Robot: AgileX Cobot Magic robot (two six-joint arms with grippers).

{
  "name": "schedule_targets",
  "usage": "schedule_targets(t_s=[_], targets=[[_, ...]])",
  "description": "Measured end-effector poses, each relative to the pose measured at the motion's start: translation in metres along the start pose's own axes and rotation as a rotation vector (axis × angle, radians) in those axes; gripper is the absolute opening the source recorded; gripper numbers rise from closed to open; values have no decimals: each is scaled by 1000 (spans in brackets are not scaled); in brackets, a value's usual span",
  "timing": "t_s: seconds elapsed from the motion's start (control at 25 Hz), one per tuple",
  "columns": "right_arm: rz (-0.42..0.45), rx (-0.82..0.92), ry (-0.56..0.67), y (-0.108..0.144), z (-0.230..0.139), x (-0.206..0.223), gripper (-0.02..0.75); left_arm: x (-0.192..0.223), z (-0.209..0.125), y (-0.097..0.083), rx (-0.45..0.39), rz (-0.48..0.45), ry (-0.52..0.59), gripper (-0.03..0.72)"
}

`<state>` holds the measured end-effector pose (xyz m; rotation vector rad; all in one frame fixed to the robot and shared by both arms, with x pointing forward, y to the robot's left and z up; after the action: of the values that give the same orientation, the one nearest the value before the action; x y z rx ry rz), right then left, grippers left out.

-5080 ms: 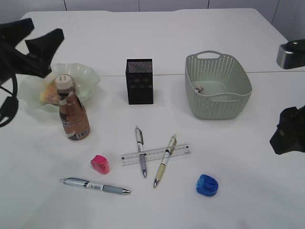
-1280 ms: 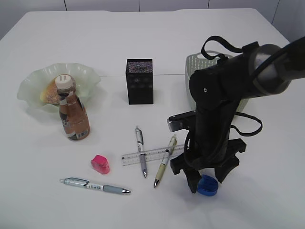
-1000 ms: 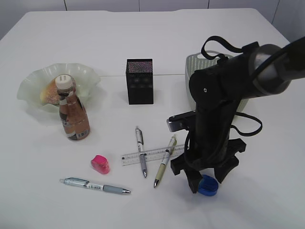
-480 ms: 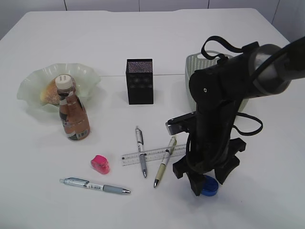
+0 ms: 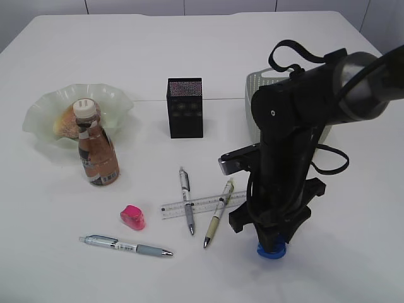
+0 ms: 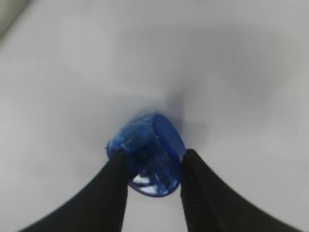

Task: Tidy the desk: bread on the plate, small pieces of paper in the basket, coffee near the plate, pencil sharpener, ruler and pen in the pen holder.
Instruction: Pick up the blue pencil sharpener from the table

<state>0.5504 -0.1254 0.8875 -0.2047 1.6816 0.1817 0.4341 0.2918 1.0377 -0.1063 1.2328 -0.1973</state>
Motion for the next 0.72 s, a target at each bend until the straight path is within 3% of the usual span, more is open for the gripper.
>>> schedule_targets(t_s=[0.32, 0.6, 0.72], targets=[[1, -6, -4, 0, 0, -2, 241, 0, 0, 0, 0, 0, 0, 385], [2, -9, 8, 0, -1, 3, 383, 0, 0, 0, 1, 0, 0, 381], [2, -26, 8, 0, 0, 4, 407, 0, 0, 0, 2, 0, 0, 381]])
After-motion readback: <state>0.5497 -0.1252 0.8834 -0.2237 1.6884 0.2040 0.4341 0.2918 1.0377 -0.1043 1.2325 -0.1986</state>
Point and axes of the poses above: a point on each arm's last joint axis where the gripper is mounted, x pointing out along that axis toward the gripper, y along the wrist's bending axis when the last joint is at zero, z = x × y, the point moved 2 cm from there along x, pointing out along that axis toward the gripper, and after that the axes turned 9 degrees about x, right-handed, at the moved point
